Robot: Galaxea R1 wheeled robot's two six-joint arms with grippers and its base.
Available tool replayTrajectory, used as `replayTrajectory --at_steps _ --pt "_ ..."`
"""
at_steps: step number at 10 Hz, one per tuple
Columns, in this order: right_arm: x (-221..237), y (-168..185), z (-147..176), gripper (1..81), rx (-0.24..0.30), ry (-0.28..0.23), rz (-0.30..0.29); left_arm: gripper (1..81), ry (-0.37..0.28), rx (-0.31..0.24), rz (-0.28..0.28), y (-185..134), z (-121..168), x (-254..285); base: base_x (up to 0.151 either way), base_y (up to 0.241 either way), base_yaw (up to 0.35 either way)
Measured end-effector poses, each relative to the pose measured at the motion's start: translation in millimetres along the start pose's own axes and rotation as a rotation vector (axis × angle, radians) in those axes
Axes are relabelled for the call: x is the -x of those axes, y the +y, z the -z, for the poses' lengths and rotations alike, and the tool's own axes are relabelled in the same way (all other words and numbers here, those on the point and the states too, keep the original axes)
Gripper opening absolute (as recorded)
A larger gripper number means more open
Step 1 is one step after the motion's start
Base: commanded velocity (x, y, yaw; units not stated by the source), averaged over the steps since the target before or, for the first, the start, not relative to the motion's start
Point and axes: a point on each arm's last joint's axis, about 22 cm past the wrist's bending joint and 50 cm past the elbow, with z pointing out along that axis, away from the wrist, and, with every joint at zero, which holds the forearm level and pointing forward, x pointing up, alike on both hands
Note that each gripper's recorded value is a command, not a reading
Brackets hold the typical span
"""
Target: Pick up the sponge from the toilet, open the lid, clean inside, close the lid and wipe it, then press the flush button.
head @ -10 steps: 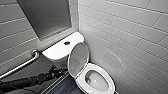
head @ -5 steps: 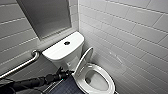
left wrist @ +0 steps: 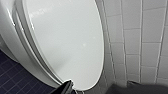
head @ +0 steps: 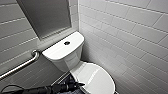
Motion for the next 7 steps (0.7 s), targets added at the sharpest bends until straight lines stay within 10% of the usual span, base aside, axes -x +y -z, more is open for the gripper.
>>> replayTrajectory --at_steps 7 --pt "47 15 -26 1.0 0.143 -0.157 0.052 81.1 -0.158 -0.197 0.007 -131 63 132 0.000 0.000 0.000"
